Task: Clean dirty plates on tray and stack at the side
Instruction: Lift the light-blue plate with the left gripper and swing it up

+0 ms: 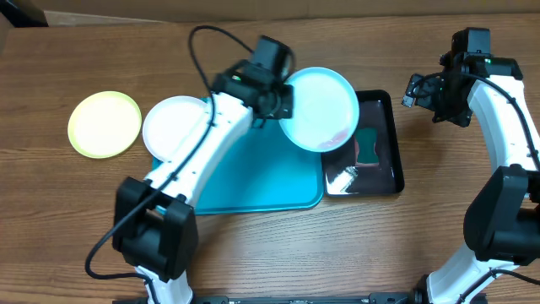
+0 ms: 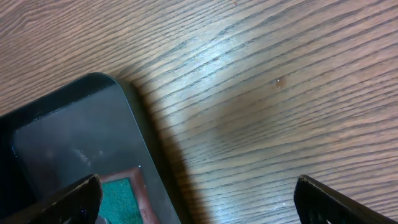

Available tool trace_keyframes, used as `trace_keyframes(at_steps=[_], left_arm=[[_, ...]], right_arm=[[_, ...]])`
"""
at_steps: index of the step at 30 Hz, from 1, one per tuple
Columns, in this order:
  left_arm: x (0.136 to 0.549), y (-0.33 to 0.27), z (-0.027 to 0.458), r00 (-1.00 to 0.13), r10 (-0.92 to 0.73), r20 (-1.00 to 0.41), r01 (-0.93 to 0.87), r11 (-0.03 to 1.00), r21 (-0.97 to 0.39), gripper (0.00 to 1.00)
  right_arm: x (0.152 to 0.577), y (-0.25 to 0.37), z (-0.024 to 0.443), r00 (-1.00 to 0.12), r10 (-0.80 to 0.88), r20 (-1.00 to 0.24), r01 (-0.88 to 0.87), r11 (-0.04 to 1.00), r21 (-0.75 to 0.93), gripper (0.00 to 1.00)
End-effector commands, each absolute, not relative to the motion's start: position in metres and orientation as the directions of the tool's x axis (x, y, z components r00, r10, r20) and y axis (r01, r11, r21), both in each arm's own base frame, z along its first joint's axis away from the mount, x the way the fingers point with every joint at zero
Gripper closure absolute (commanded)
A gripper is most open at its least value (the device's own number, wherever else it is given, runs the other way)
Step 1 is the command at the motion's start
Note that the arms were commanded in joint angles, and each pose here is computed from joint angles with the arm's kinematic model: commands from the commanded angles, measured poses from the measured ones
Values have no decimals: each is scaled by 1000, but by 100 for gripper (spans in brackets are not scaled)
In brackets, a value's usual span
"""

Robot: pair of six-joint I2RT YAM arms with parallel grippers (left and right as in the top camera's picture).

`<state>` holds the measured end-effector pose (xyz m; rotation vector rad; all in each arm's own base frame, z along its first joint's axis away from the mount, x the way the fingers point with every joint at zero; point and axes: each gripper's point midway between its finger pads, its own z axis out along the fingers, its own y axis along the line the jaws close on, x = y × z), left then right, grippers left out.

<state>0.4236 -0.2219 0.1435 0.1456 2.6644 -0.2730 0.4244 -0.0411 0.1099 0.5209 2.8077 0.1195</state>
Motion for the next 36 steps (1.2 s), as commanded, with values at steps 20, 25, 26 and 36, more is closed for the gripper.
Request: trace_keyframes(at_steps=[20,25,26,36], left_arm=[[378,-276,285,-467,478,-744,-56,823,565,96],[363,-282,309,-399,555,-730,-135,752,646,96],[361,-283,311,-393,563,-727,-138,745,652,96],[359,-286,311,-390,572,-722,-130,742,658,96]], right_arm=[[426,-39,114,-893,360,-271,335,932,136,0],[426,-39,114,-893,360,-271,335,932,136,0],[426,-39,114,-893,360,-271,335,932,136,0],[426,-39,114,-893,360,-271,335,932,136,0]])
